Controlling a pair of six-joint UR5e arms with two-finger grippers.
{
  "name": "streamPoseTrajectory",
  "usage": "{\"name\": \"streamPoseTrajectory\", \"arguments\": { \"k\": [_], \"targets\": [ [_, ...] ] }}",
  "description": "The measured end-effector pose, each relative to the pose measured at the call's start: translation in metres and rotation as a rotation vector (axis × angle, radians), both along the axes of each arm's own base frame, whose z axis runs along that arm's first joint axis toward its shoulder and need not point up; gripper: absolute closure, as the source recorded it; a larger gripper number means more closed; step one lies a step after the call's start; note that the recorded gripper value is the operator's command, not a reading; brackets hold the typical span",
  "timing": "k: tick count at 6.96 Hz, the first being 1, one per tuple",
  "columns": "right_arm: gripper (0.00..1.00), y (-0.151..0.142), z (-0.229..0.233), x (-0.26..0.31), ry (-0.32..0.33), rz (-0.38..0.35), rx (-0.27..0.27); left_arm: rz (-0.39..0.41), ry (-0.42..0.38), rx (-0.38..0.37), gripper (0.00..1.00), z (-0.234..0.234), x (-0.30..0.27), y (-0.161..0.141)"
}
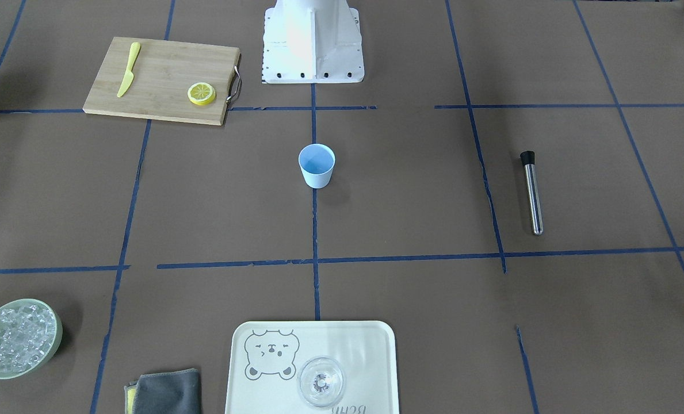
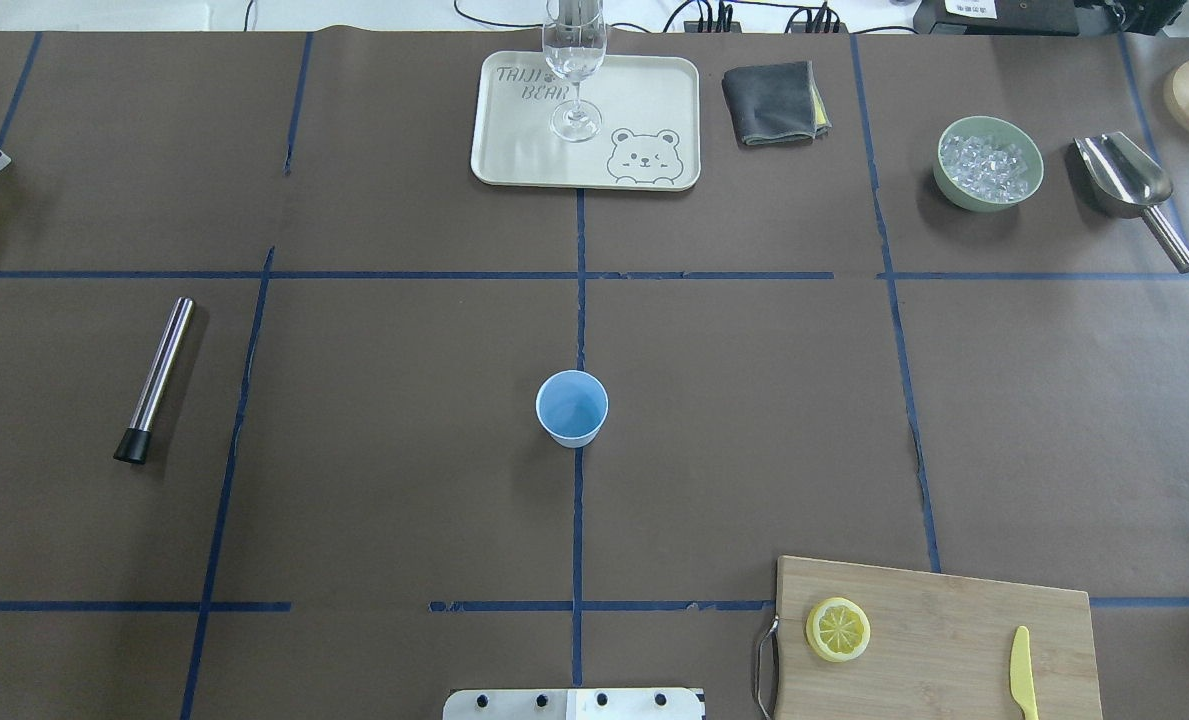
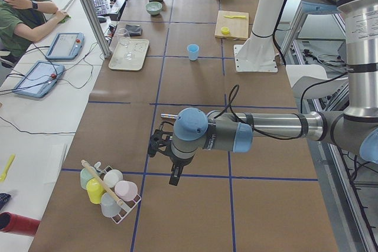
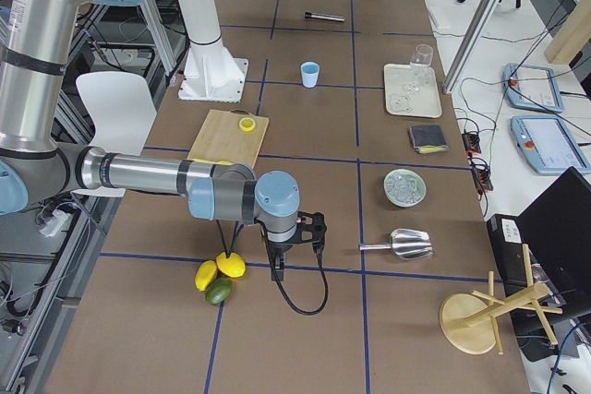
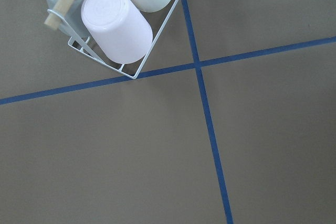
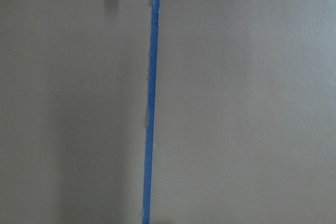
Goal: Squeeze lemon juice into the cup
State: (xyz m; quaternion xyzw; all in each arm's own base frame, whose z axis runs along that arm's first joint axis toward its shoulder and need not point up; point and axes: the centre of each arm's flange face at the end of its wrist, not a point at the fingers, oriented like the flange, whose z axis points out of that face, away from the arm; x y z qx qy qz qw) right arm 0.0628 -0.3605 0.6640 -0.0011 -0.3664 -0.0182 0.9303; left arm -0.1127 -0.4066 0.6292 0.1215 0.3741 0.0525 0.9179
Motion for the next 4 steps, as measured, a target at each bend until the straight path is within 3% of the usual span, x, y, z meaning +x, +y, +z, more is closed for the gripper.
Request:
{"name": "streamPoseTrajectory", "arguments": {
  "k": [3,4],
  "targets": [
    [0.00,0.0001,0.0001,0.0001,0.001,0.000,0.000,0.011,-0.009,0.010,0.00,-0.0006,0.0028,-0.0023],
    [0.00,0.0000,0.0000,0.0000,0.000,0.001,-0.001,0.030,-0.069,0.045,0.00,0.0017,0.0054,-0.0034]
  ]
}}
